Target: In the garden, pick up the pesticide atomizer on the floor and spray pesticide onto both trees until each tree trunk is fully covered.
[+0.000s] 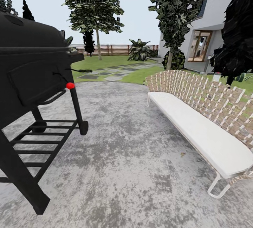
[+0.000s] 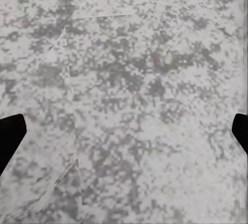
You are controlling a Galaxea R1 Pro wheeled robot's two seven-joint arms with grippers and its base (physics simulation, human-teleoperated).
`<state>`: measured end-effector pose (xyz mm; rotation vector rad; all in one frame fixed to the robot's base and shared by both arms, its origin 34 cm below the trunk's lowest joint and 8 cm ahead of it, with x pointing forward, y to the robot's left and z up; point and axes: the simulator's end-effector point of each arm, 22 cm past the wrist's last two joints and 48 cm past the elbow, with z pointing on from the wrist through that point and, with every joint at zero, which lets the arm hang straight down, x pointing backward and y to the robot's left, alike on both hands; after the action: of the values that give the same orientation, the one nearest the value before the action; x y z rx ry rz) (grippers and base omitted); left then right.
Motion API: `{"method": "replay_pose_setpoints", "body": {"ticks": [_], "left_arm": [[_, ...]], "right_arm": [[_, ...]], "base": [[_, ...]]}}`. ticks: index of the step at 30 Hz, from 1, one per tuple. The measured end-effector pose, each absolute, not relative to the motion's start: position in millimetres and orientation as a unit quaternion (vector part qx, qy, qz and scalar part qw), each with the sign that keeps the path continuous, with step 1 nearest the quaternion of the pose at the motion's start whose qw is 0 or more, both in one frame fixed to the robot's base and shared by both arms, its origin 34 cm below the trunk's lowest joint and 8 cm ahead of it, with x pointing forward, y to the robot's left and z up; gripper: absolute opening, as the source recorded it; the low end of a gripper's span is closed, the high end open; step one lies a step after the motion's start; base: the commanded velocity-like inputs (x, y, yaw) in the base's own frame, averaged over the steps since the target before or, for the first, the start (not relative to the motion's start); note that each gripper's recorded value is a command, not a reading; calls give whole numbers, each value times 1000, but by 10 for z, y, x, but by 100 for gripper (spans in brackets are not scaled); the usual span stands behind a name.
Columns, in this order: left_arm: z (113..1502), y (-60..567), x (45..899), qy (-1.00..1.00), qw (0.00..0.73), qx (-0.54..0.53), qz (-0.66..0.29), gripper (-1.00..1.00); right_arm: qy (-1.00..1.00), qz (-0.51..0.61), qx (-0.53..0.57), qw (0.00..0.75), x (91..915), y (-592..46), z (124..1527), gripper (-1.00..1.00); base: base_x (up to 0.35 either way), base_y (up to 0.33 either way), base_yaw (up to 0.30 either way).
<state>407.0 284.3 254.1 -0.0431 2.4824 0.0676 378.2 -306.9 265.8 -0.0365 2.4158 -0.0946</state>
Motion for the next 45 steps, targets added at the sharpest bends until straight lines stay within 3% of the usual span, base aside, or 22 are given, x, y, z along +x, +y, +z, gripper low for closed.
{"method": "replay_pose_setpoints", "body": {"ticks": [11, 45], "left_arm": [[2541, 2843, 4070, 946, 323, -16, 26, 100], [2605, 2863, 4135, 942, 333, -22, 26, 100]], "right_arm": [[934, -37, -14, 354, 3782, -3068, 2658, 100], [931, -37, -14, 363, 3844, -3068, 2715, 100]], "base": [[316, -141, 0], [340, -3, 0]]}}
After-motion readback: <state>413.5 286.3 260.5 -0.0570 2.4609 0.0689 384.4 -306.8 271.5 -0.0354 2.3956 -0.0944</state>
